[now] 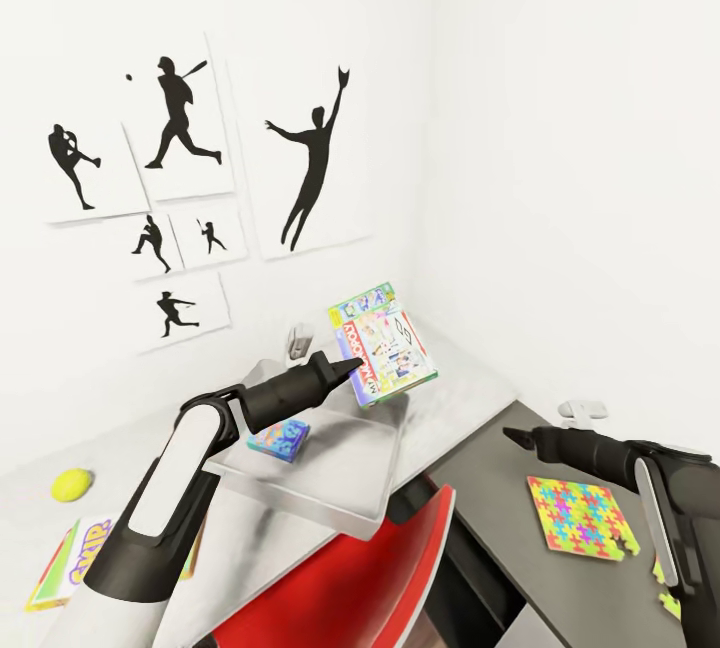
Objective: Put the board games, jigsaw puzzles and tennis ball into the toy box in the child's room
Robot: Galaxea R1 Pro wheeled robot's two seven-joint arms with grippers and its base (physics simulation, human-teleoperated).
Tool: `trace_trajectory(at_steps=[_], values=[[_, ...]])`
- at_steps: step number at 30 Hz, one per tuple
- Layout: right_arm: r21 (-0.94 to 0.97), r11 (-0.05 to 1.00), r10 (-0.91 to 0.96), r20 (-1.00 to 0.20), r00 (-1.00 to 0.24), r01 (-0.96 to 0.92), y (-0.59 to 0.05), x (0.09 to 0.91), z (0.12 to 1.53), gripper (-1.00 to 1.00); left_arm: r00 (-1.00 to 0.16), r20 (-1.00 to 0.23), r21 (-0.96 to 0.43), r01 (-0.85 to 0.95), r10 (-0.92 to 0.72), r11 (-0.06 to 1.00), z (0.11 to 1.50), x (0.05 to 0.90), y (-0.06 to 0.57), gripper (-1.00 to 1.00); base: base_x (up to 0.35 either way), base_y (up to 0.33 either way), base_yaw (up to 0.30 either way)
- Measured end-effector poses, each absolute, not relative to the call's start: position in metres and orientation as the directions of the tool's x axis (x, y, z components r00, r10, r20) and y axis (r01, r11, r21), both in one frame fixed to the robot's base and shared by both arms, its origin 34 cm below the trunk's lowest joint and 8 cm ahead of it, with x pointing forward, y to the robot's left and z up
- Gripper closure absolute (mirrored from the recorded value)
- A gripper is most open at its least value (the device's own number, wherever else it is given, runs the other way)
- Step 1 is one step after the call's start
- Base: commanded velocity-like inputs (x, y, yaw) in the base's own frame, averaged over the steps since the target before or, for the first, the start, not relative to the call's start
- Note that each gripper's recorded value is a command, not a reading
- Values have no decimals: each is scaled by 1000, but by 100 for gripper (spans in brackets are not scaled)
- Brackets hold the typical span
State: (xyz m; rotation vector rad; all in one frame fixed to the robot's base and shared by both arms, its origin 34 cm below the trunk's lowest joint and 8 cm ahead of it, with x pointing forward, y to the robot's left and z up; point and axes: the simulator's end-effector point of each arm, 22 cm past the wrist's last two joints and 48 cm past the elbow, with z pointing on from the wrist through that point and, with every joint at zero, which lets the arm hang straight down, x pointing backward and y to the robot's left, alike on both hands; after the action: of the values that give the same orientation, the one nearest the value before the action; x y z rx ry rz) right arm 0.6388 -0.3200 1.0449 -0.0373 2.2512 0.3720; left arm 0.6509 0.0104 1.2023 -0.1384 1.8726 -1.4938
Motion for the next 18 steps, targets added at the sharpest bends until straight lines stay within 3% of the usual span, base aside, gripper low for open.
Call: trace_trajectory(at_steps=[10, 18], values=[[254, 956, 97, -752, -652, -150, -320, 639, 1045, -100, -730, -464, -883, 341, -502, 321, 1202, 652, 12, 100, 9, 5, 18], [253, 956, 97, -752, -652, -149, -321, 639, 1045, -100, -729, -465, -883, 340, -502, 324, 1201, 652, 13, 100, 125, 93, 3]])
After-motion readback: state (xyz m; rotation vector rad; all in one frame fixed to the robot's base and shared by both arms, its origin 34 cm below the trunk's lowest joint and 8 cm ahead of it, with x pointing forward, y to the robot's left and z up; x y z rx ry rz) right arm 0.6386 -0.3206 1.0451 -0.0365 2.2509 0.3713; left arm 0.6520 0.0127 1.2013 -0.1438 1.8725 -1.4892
